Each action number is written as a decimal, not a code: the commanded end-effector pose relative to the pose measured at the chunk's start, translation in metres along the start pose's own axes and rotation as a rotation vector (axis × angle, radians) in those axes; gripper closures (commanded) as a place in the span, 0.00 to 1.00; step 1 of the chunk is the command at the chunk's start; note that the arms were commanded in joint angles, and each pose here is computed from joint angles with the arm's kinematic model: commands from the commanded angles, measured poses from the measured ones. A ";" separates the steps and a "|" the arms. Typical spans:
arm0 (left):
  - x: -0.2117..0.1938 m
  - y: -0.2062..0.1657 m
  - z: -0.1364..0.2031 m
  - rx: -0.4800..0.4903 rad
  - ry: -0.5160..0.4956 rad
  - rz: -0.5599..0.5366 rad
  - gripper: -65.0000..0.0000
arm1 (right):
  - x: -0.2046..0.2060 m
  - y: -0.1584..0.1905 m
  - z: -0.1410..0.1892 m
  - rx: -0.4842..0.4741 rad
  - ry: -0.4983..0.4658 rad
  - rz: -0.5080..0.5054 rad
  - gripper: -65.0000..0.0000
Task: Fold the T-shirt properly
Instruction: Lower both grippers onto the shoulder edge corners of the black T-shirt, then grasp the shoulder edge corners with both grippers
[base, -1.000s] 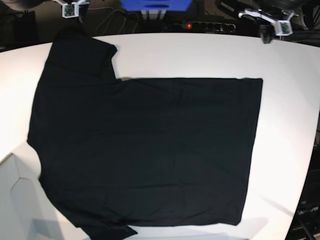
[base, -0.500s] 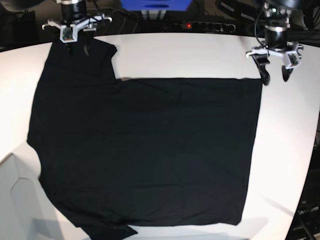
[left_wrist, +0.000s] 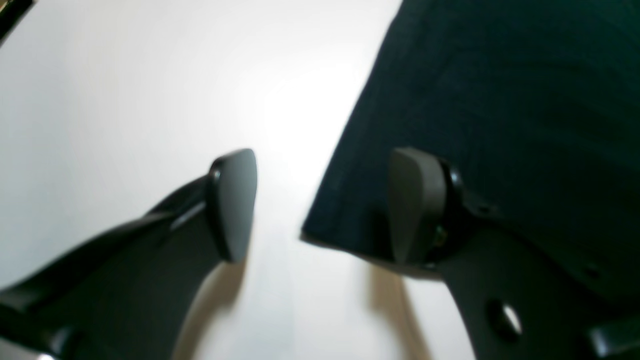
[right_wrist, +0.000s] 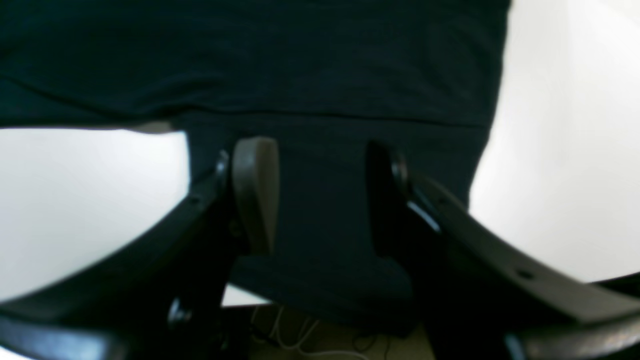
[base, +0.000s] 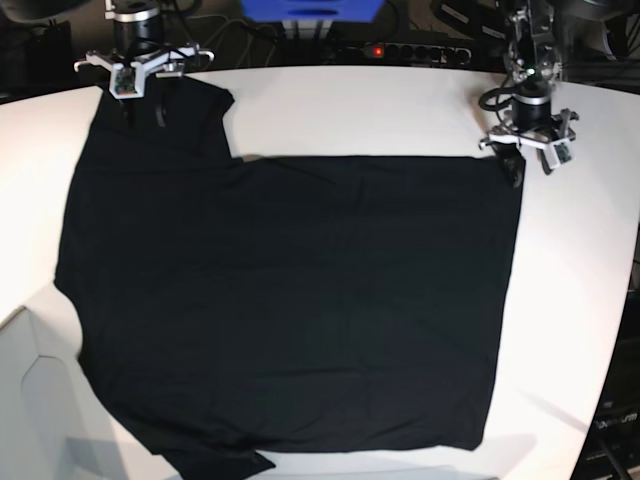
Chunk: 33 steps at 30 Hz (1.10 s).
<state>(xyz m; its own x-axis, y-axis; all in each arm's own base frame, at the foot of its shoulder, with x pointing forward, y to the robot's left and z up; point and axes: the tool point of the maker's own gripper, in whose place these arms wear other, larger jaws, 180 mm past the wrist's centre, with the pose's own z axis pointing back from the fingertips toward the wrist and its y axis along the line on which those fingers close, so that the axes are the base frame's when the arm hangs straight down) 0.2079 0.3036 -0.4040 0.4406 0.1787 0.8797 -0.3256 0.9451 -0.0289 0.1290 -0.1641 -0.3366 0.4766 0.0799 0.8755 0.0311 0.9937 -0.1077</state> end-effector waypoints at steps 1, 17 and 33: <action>0.006 0.000 -0.002 -0.003 -0.024 -0.005 0.39 | 0.009 -0.001 0.002 -0.001 -0.036 0.008 0.55; -0.027 -0.006 0.003 -0.016 0.057 -0.006 0.51 | 0.007 -0.012 -0.005 -0.029 -0.009 0.018 0.55; -0.023 -0.008 0.001 -0.019 0.047 -0.004 0.86 | 0.019 -0.078 -0.012 -0.185 -0.047 0.087 0.39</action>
<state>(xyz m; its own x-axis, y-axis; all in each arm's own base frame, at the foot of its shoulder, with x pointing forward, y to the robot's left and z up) 0.2020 0.2925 -0.4224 0.4646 0.1846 0.8661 -0.3129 0.9492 -0.0345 0.1465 -0.2417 -0.3239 0.4611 0.1603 0.8728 0.1625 0.9516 -0.2607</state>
